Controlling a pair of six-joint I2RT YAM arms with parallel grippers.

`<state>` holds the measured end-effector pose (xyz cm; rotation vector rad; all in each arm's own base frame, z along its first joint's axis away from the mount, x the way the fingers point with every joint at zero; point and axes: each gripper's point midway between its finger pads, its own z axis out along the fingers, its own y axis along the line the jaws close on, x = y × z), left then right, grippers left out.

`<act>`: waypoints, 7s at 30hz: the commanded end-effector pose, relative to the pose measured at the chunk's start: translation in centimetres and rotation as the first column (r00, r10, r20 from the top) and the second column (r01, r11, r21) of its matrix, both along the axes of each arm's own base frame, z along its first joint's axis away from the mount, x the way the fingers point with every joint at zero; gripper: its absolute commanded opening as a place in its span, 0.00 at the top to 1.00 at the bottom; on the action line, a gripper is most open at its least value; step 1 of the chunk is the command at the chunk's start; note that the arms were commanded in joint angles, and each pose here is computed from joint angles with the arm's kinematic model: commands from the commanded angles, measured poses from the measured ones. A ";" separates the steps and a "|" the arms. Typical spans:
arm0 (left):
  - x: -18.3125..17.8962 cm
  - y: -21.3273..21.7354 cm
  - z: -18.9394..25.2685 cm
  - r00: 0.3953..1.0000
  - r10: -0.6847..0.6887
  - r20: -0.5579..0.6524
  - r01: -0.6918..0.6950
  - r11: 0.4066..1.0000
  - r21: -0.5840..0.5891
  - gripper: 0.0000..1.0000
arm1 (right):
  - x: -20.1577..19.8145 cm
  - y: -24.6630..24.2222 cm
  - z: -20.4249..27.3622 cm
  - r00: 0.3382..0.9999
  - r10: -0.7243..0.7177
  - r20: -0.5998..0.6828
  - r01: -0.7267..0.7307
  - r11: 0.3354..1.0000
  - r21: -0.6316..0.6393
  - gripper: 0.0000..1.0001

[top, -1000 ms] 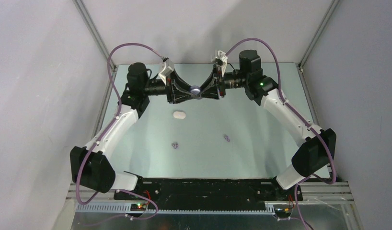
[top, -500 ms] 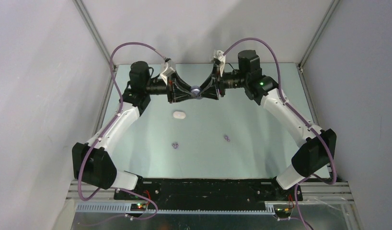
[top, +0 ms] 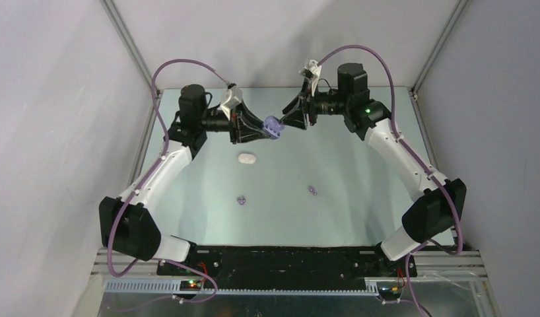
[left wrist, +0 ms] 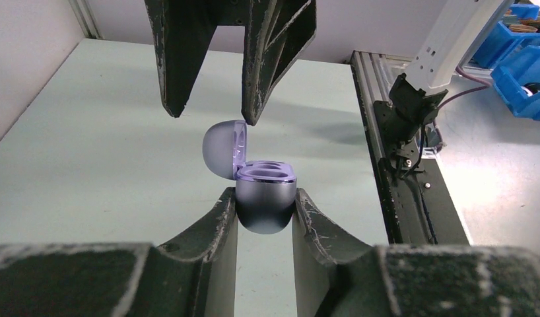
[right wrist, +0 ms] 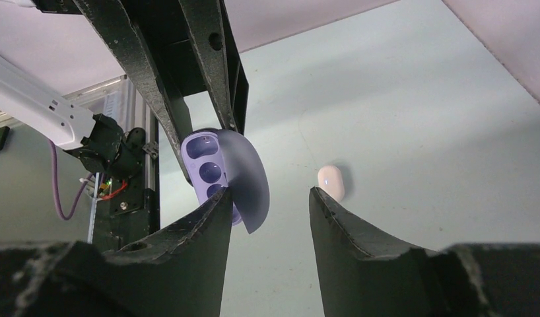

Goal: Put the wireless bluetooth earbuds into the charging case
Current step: Open the charging case, then pick up the left earbud from the center of the board, then insert the left earbud into the left side groove of the charging case.

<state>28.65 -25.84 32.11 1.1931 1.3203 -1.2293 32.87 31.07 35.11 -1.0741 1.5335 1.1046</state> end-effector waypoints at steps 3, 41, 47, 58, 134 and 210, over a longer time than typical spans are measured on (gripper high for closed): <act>-0.1 0.4 0.6 1.000 -0.004 0.008 0.004 1.000 -0.011 1.00 | -0.7 -2.6 3.3 0.998 -0.043 0.052 0.041 0.999 0.031 0.46; 1.9 3.4 -0.7 0.943 0.322 -0.082 -0.327 0.944 -0.056 1.00 | -5.9 -9.8 -28.4 0.832 -0.513 -0.211 0.217 0.651 -0.727 0.63; 1.9 3.6 -0.8 0.942 0.325 -0.082 -0.330 0.942 -0.057 1.00 | -5.9 -9.7 -29.5 0.835 -0.509 -0.210 0.202 0.638 -0.744 0.65; 2.0 3.9 -0.7 0.939 0.336 -0.077 -0.340 0.938 -0.060 1.00 | -5.8 -9.6 -30.9 0.840 -0.496 -0.219 0.174 0.629 -0.758 0.71; -2.2 1.7 -3.0 0.983 -0.086 0.161 0.057 0.982 0.178 1.00 | -7.8 3.8 0.0 0.896 0.227 0.381 -0.173 0.970 -0.171 1.00; 4.3 5.0 -3.4 0.948 0.316 0.025 -0.316 0.935 0.160 1.00 | -7.7 0.0 -4.8 0.973 0.082 0.214 -0.048 0.986 -0.158 0.55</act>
